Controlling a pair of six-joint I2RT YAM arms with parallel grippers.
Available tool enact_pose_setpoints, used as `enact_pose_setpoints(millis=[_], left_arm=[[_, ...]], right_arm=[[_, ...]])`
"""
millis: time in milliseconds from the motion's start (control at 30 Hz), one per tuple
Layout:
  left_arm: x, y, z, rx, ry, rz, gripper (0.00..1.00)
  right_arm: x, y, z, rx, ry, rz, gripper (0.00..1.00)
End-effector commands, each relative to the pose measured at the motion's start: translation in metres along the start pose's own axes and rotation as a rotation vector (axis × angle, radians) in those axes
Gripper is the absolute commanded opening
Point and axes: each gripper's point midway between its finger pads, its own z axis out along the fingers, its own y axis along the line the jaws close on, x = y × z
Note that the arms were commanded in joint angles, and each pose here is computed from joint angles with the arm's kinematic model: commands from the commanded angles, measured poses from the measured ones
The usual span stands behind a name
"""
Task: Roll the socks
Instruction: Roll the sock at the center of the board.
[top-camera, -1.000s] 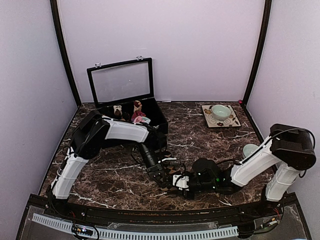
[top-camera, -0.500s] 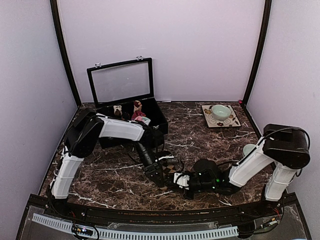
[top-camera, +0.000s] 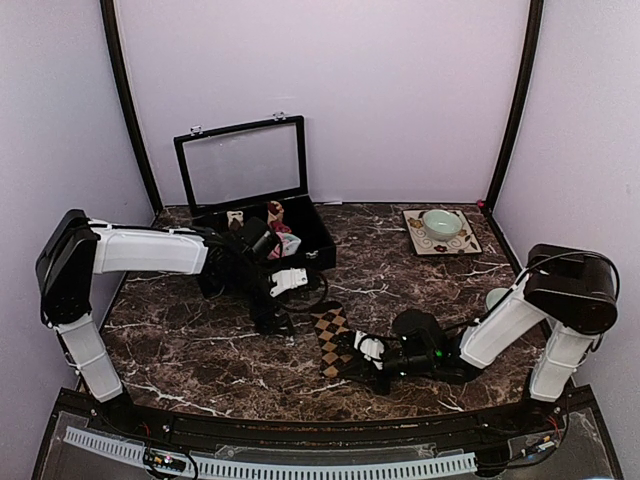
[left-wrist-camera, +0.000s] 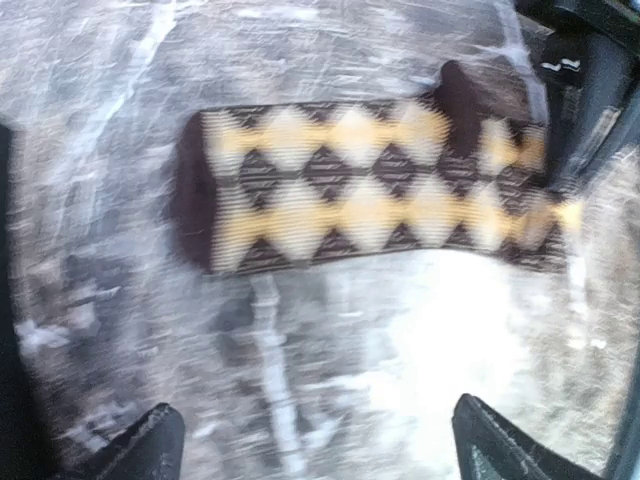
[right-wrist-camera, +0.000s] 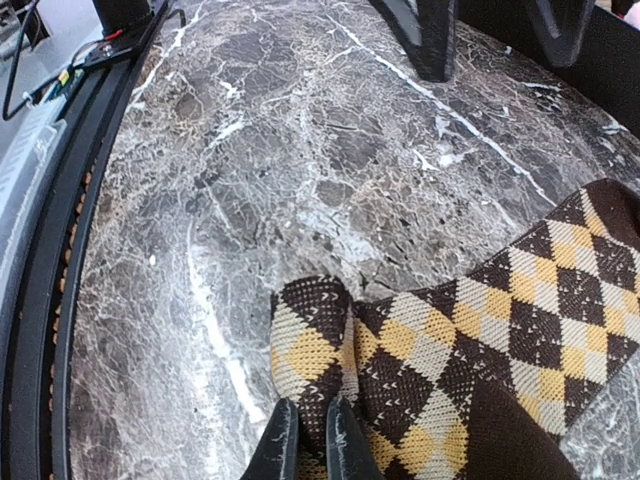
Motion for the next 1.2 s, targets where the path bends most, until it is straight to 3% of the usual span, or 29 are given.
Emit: enact_pose_setpoints(millis=[0,67,167,267,400,633,700,800,900,1167], left_arm=[[0.032,0.038,0.013,-0.181,0.122,0.023,0.91],[0.039,0.030,0.016,-0.151,0.125,0.036,0.91],[0.023,0.012,0.008,-0.166,0.028,0.133,0.92],[0.005,-0.028,-0.001,-0.066,-0.051,0.227,0.90],[0.001,-0.068,0.007,0.072,-0.053,0.297,0.84],[-0.021,-0.100,0.011,0.214,-0.106,0.370,0.87],[-0.026,-0.101,0.017,0.194,-0.101,0.413,0.81],[-0.032,-0.099,0.027,0.184,-0.092,0.437,0.60],[-0.036,-0.100,0.035,0.195,-0.087,0.446,0.46],[-0.026,-0.088,0.060,0.147,-0.031,0.434,0.46]], right_arm=[[0.060,0.014,-0.003,-0.080,0.226,0.205,0.00],[0.060,0.014,-0.002,-0.098,0.234,0.243,0.00],[0.063,0.010,0.002,-0.109,0.271,0.326,0.00],[0.070,0.004,0.003,-0.123,0.300,0.428,0.00],[0.085,-0.003,0.005,-0.125,0.349,0.567,0.00],[0.117,-0.007,0.004,-0.107,0.443,0.773,0.00],[0.123,-0.007,0.003,-0.101,0.460,0.808,0.00],[0.130,-0.005,0.002,-0.100,0.480,0.842,0.00],[0.133,-0.004,0.002,-0.102,0.482,0.872,0.00],[0.134,-0.002,0.002,-0.113,0.476,0.903,0.00]])
